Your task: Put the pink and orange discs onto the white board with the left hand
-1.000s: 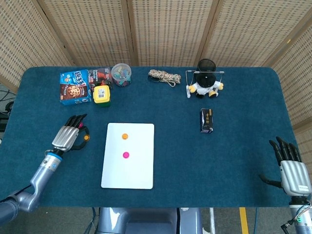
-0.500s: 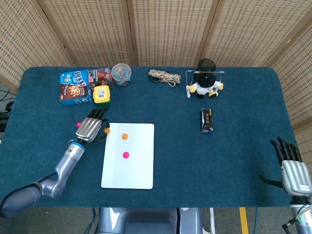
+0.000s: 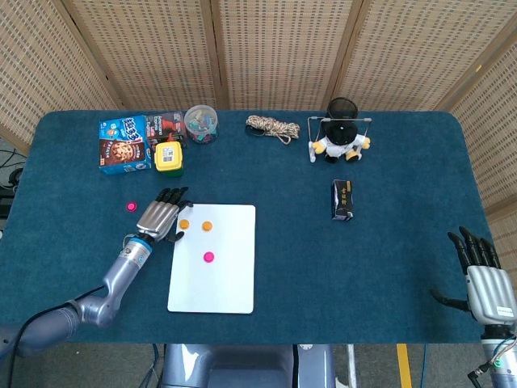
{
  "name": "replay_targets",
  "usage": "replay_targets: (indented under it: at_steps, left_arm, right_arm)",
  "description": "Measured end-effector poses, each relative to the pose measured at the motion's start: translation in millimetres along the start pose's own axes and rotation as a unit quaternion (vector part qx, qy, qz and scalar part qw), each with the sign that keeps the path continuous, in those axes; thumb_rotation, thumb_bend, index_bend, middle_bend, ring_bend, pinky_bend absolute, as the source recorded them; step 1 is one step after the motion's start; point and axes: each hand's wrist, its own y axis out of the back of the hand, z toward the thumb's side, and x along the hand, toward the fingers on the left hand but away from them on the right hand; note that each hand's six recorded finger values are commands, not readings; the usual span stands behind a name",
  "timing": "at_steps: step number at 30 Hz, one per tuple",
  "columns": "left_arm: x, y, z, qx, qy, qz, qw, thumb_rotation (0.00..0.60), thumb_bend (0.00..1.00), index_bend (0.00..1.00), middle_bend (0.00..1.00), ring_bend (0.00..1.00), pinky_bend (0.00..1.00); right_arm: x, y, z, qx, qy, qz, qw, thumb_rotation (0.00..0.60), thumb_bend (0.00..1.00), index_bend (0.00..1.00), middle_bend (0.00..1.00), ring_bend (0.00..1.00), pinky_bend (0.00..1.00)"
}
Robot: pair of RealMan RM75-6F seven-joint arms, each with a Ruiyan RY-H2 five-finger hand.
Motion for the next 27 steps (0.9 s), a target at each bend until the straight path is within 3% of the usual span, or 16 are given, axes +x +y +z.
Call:
replay_targets:
  at_steps: [5, 10, 13, 19, 27]
  left_arm:
    - [-4, 6, -13, -0.004, 0.007, 0.011, 0.9999, 0.600, 0.27, 0.12, 0.00, 0.00, 0.00]
    - [-11, 14, -47, -0.001, 0.037, 0.025, 0.9990, 0.600, 0.31, 0.26, 0.00, 0.00, 0.00]
    - [-15, 15, -70, 0.000, 0.059, 0.026, 0.9979, 0.600, 0.34, 0.30, 0.00, 0.00, 0.00]
    - [-22, 14, -107, 0.003, 0.096, 0.023, 0.9951, 0.600, 0.36, 0.31, 0.00, 0.00, 0.00]
    - [-19, 10, -123, -0.004, 0.112, 0.018, 0.9935, 0.600, 0.36, 0.31, 0.00, 0.00, 0.00]
  right_arm:
    - [0, 0, 0, 0.000, 0.000, 0.000, 1.0000, 0.600, 0.00, 0.00, 0.00, 0.00, 0.00]
    - [0, 0, 0, 0.002, 0.000, 0.001, 1.0000, 0.600, 0.00, 0.00, 0.00, 0.00, 0.00]
    - [0, -1, 0, 0.003, 0.000, 0.001, 1.0000, 0.600, 0.00, 0.00, 0.00, 0.00, 0.00]
    - [0, -1, 1, 0.007, 0.001, 0.001, 1.0000, 0.600, 0.00, 0.00, 0.00, 0.00, 0.00]
    - [-1, -1, 1, 0.011, -0.002, 0.000, 0.9999, 0.600, 0.00, 0.00, 0.00, 0.00, 0.00]
